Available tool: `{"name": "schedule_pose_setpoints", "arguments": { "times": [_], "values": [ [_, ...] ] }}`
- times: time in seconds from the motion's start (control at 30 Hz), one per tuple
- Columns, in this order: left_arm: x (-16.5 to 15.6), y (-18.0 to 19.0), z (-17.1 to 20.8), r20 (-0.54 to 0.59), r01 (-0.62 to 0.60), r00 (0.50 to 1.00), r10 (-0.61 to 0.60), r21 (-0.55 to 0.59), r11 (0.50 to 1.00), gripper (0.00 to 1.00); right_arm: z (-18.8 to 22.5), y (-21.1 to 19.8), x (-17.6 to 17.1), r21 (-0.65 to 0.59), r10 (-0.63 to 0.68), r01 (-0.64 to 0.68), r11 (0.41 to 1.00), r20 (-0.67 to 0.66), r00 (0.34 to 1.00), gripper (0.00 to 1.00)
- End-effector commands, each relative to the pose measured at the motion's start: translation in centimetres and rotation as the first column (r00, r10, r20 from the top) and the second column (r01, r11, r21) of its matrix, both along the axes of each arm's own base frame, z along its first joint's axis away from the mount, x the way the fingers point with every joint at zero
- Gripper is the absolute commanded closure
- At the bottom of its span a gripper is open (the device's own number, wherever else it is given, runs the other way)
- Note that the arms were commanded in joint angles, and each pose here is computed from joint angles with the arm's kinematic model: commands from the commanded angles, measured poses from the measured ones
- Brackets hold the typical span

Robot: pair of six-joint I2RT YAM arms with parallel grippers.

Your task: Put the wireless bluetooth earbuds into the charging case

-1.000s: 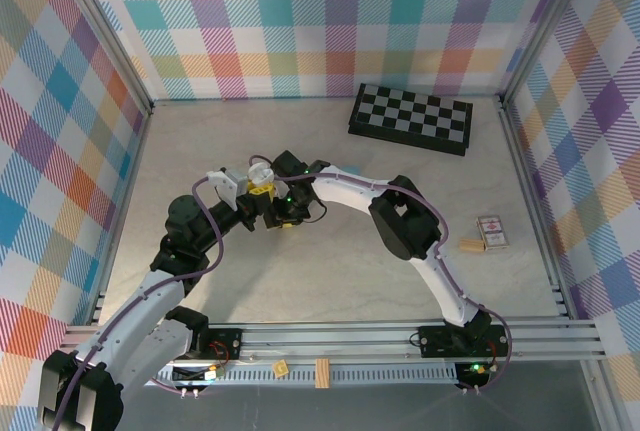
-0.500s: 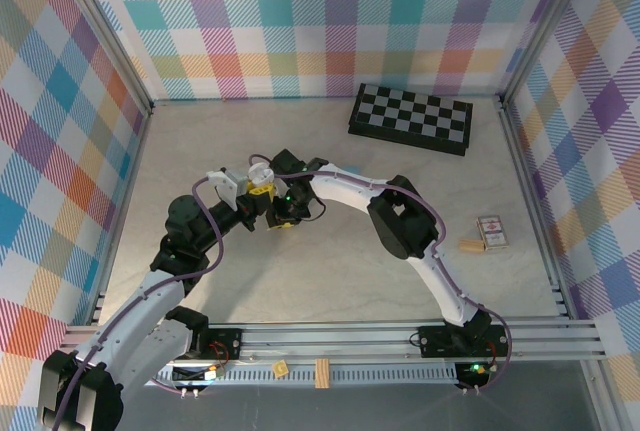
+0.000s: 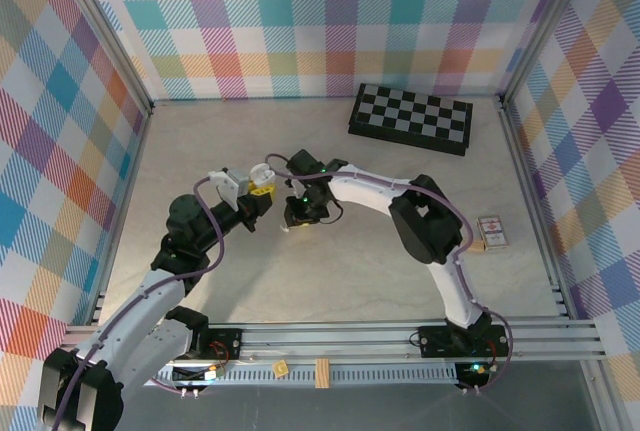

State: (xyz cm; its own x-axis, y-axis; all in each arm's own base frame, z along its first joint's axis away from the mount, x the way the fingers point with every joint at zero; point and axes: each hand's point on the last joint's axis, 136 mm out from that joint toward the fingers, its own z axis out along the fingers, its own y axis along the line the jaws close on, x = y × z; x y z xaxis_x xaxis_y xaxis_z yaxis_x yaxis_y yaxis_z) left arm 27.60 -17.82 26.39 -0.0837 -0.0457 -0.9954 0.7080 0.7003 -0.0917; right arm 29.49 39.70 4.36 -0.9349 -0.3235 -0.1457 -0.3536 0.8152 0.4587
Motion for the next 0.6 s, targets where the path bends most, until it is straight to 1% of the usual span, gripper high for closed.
{"name": "schedule_pose_setpoints", "arguments": {
  "times": [0.0,0.13,0.23,0.4,0.47,0.57],
  "values": [
    [0.0,-0.4,0.8,0.021,0.020,1.000,-0.020,-0.008,1.000,0.88,2.0,-1.0,0.7,0.029,0.003,-0.004,1.000,0.057,0.998,0.75],
    [0.4,-0.4,0.5,0.012,0.013,1.000,-0.013,-0.009,1.000,0.88,2.1,-0.9,0.4,0.057,0.007,-0.010,0.998,0.048,0.999,0.71],
    [0.6,-0.4,0.7,0.016,0.009,1.000,-0.008,-0.022,1.000,0.88,2.2,0.4,1.2,0.095,0.001,-0.006,0.995,0.049,0.999,0.68],
    [0.3,-0.6,1.2,0.021,0.028,0.999,-0.027,-0.032,0.999,0.88,1.3,3.2,2.6,0.144,0.023,-0.024,0.989,0.012,1.000,0.67],
    [0.2,-0.6,1.2,0.016,0.028,0.999,-0.028,-0.027,0.999,0.88,1.1,4.3,2.8,0.171,0.040,-0.038,0.984,-0.011,0.999,0.67],
    [0.1,-0.5,1.2,0.014,0.029,0.999,-0.029,-0.026,0.999,0.88,0.0,5.2,2.4,0.177,0.072,-0.062,0.982,-0.048,0.996,0.66]
  ]
}}
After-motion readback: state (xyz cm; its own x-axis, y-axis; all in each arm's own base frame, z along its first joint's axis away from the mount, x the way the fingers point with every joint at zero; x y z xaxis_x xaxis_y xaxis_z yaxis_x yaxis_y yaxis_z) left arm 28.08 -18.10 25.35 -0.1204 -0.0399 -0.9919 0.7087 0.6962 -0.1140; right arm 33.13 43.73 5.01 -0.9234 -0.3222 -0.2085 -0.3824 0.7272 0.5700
